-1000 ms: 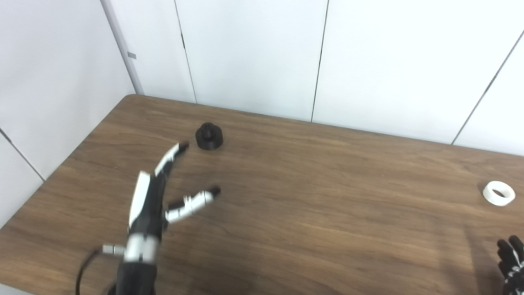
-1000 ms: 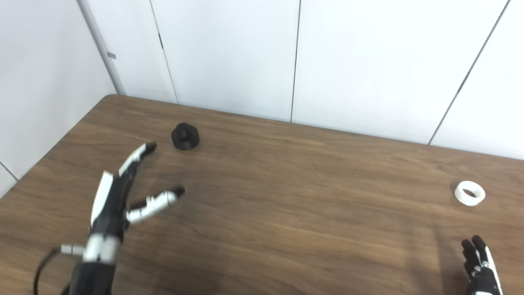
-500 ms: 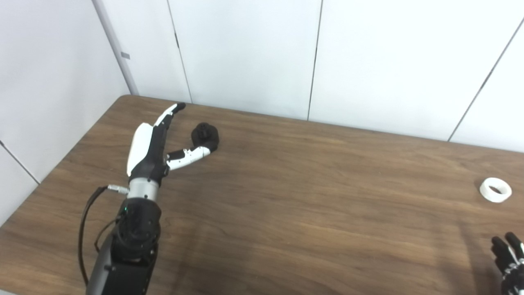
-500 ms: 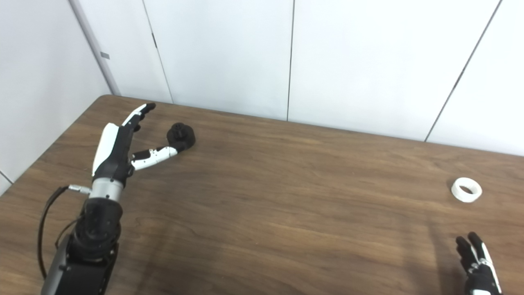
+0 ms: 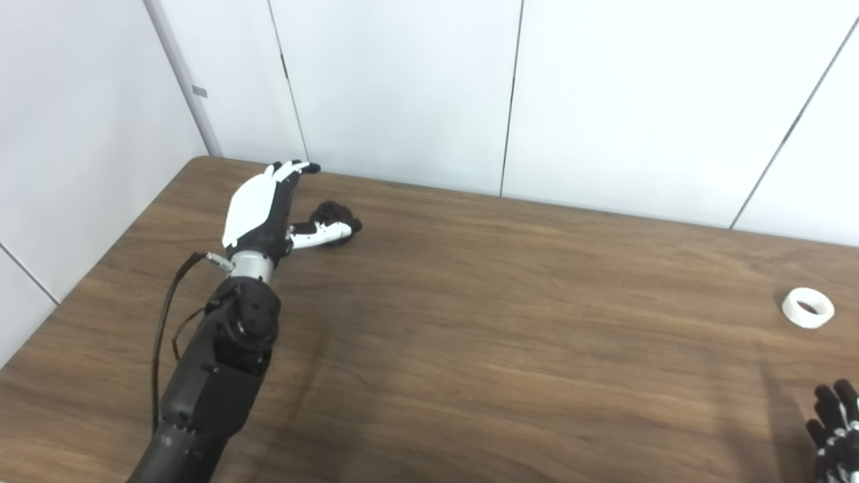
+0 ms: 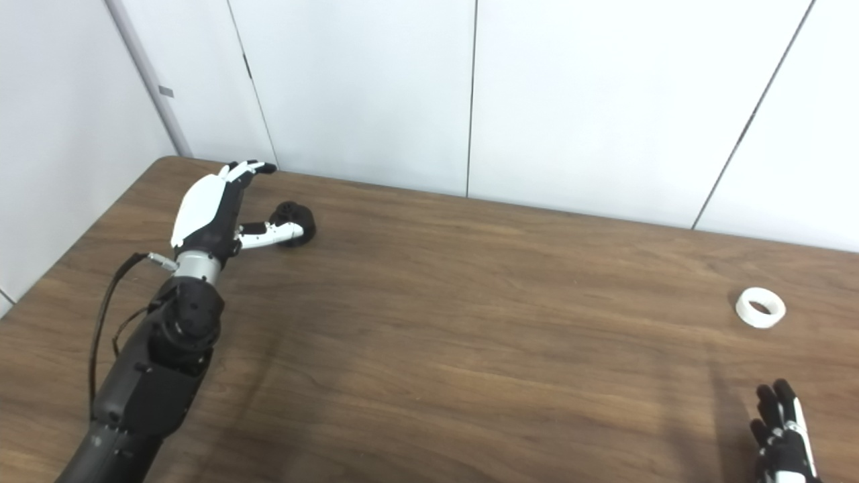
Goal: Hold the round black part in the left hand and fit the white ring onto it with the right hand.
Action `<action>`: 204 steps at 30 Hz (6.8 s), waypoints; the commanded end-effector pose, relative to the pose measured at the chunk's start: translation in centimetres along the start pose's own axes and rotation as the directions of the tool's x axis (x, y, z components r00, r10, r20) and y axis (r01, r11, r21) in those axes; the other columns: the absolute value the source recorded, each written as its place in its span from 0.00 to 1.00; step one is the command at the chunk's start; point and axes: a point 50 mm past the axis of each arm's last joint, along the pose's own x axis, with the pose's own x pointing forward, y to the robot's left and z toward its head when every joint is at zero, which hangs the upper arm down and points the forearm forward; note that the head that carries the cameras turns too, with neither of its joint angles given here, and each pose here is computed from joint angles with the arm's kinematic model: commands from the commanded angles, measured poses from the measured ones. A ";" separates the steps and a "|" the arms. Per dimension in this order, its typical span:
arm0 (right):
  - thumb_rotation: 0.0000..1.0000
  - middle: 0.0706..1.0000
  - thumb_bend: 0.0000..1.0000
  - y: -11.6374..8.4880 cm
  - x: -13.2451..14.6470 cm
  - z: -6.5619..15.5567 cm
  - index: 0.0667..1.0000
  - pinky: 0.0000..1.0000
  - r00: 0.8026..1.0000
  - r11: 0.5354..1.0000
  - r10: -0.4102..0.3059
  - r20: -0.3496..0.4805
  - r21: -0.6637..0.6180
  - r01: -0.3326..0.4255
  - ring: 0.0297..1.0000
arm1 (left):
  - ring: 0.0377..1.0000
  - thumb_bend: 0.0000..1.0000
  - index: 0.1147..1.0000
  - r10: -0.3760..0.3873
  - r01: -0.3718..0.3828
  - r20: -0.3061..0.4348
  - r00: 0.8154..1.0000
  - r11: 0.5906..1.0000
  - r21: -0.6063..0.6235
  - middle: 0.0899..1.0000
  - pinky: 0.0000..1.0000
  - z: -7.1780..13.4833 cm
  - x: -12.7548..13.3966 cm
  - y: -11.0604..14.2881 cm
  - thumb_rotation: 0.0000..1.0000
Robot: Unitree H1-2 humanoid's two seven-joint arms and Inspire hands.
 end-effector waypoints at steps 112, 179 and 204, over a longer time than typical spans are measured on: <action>1.00 0.93 0.54 1.7 -2.0 0.4 0.95 1.00 1.000 1.000 -0.007 -0.030 -0.001 0.007 0.95 | 0.89 0.52 0.42 -0.056 0.053 0.061 0.997 0.997 0.061 0.76 1.00 0.4 6.3 -1.2 0.05; 1.00 0.91 0.57 6.5 -1.1 3.5 0.94 0.96 1.000 0.999 -0.016 -0.025 -0.031 0.015 0.93 | 0.92 0.52 0.42 -0.477 0.469 0.549 0.686 0.867 0.168 0.78 1.00 11.0 -22.4 -14.6 0.06; 0.97 0.92 0.48 2.3 3.0 8.0 0.93 0.99 0.994 0.992 -0.073 0.079 -0.094 0.081 0.96 | 0.91 0.53 0.41 -0.503 0.458 0.537 0.678 0.860 0.227 0.77 1.00 9.9 -22.1 -16.3 0.06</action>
